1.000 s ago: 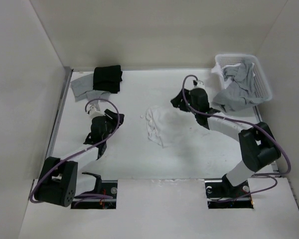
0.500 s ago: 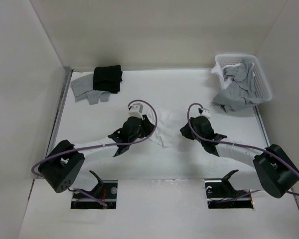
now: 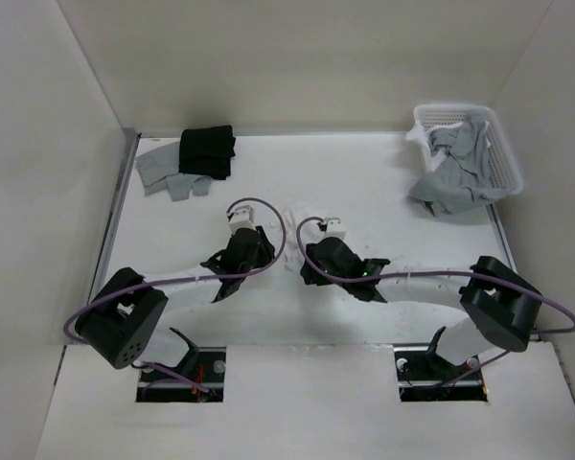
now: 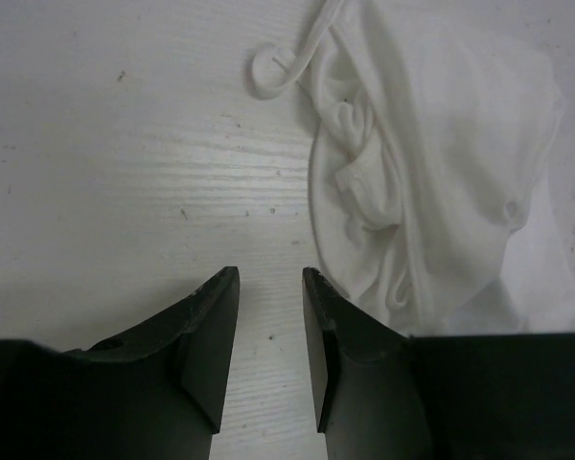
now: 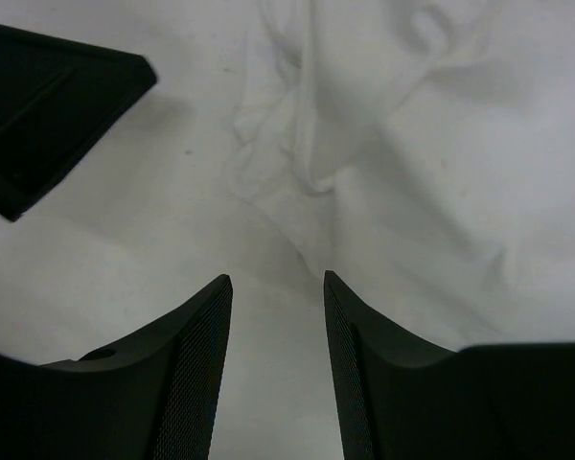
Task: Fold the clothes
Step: Move the tank top to the center of the board
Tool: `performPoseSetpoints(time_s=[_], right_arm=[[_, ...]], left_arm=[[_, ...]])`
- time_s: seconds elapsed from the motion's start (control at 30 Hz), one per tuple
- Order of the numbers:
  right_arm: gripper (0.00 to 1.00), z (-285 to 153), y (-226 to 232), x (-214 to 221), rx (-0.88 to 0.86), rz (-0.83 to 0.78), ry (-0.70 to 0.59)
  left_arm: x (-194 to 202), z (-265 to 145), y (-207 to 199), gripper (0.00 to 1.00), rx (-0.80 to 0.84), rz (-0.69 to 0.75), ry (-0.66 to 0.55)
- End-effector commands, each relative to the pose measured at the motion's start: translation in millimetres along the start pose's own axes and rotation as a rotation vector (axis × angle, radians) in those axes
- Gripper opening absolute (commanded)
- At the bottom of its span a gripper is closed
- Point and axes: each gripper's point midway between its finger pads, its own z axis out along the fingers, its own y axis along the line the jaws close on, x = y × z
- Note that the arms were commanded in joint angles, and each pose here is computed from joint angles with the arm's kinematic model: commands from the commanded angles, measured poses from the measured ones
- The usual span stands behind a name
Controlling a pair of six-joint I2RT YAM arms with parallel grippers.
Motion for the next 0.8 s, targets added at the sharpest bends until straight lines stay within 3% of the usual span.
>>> performPoseSetpoints(time_s=[0.0,0.2,0.3,0.33,0.43,0.5,0.53,0.63,0.77], right_arm=[[0.48,4.9,-17.8,-8.3,0.119,-0.05,-0.028],[0.45,15.1,-33.1,7.1,0.248,-0.121,0.023],[0.15,19.3,-29.7,7.5,0.249,-0.115,0.029],[0.1,16.6,-24.9,-0.7,0.238,-0.104,0.005],[0.06,-2.9,5.8,-46.7,0.14,-0.075,-0.12],[0.06,-50.7,60.5,-142.8,-0.071,-0.073,-0.341],[0.06,-59.9,66.7,-162.8,-0.102,-0.065,-0.376],[0.07,-125.9,116.2,-281.5,-0.359,0.01,-0.566],[0.07,-190.9,158.1,-351.7,-0.571,0.051,-0.694]], left_arm=[[-7.2,0.6,-5.9,0.32,0.047,-0.043,-0.025],[-2.0,5.0,-2.8,0.32,0.062,-0.053,-0.007],[-2.9,7.1,-2.3,0.32,0.07,-0.063,-0.004],[-3.9,7.1,-1.9,0.32,0.072,-0.066,-0.005],[-14.8,6.8,0.2,0.33,0.075,-0.083,-0.026],[-39.1,5.6,3.9,0.33,0.08,-0.12,-0.075],[-46.4,4.8,5.3,0.34,0.082,-0.133,-0.089],[-87.8,-4.6,25.9,0.35,0.072,-0.281,-0.177],[-119.8,-22.1,48.5,0.35,0.069,-0.417,-0.264]])
